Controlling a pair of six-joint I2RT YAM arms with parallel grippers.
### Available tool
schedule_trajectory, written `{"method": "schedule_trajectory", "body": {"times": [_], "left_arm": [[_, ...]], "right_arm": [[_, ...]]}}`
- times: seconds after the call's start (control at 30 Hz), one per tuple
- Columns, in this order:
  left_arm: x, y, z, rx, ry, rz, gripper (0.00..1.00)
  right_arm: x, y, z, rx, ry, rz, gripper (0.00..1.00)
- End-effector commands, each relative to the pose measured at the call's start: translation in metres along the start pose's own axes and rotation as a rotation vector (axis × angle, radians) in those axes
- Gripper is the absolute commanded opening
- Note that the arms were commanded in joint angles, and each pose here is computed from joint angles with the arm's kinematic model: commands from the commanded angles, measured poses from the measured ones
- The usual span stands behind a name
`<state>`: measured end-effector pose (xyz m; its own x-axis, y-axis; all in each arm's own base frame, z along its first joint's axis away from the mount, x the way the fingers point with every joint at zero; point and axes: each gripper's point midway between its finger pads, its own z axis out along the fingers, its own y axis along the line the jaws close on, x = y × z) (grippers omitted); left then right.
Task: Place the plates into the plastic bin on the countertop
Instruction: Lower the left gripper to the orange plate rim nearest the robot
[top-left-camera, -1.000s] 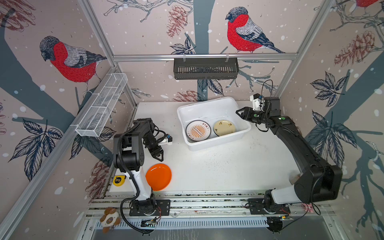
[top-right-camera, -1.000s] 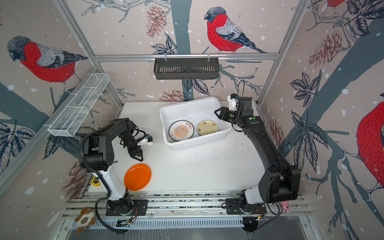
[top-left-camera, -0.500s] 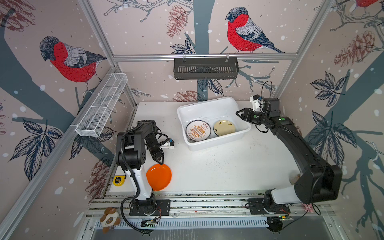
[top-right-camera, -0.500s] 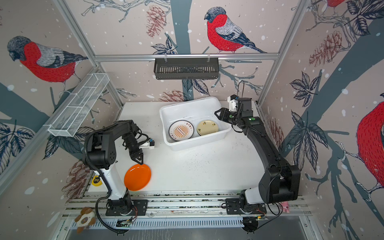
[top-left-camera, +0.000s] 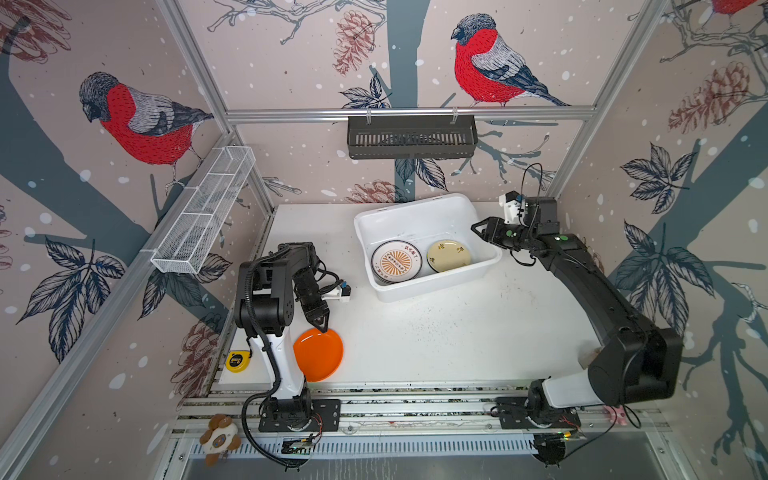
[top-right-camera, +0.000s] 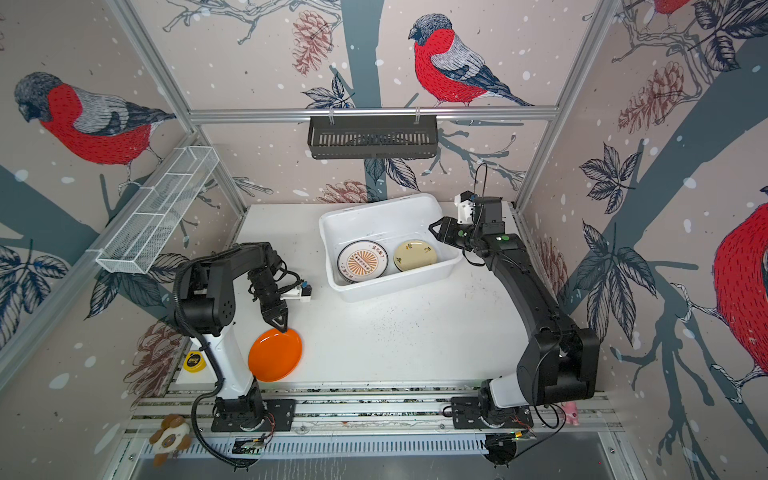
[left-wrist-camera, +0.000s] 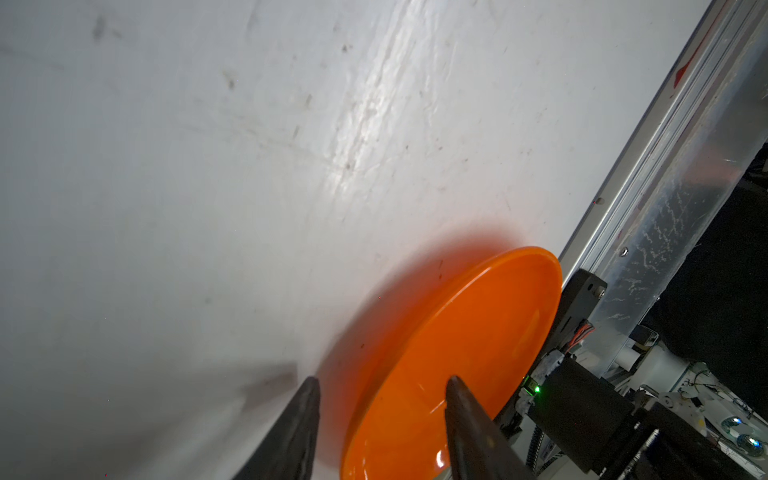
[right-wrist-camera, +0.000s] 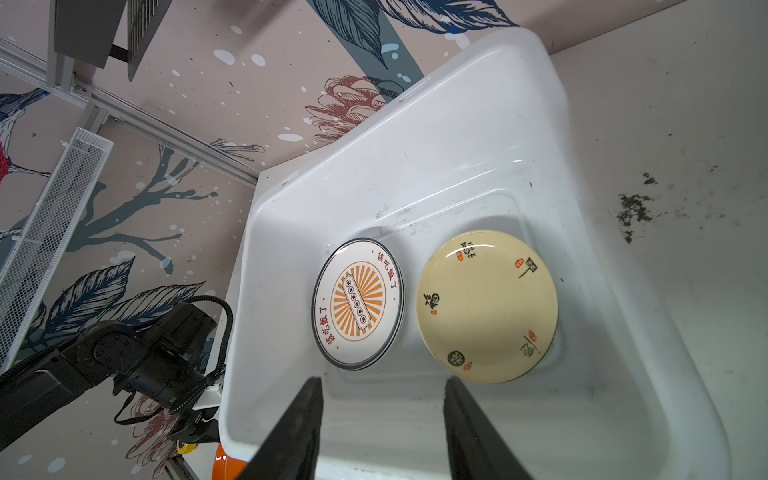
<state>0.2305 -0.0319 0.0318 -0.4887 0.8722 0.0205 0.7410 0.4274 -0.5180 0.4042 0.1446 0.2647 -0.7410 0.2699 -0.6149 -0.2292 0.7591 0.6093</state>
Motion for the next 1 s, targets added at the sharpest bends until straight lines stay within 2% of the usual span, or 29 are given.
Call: {"method": "schedule_trajectory", "body": {"times": [0.0, 0.27, 0.6, 0.83, 0.97], "left_arm": [[0.006, -0.008, 0.002, 0.035, 0.026, 0.021, 0.49], [0.013, -0.007, 0.008, 0.014, 0.055, 0.041, 0.44], [0.009, 0.000, 0.007, -0.019, 0.036, 0.037, 0.29], [0.008, 0.000, 0.005, -0.033, 0.028, 0.044, 0.27], [0.008, 0.002, 0.004, -0.042, 0.029, 0.043, 0.21]], "right_arm": [[-0.006, 0.002, 0.001, -0.002, -0.015, -0.010, 0.49], [-0.004, 0.001, 0.003, 0.001, -0.012, -0.005, 0.49], [-0.003, -0.001, 0.005, 0.006, -0.008, -0.005, 0.49], [-0.002, -0.003, 0.006, 0.007, -0.005, -0.003, 0.49], [-0.002, -0.003, 0.008, 0.004, -0.005, -0.004, 0.49]]}}
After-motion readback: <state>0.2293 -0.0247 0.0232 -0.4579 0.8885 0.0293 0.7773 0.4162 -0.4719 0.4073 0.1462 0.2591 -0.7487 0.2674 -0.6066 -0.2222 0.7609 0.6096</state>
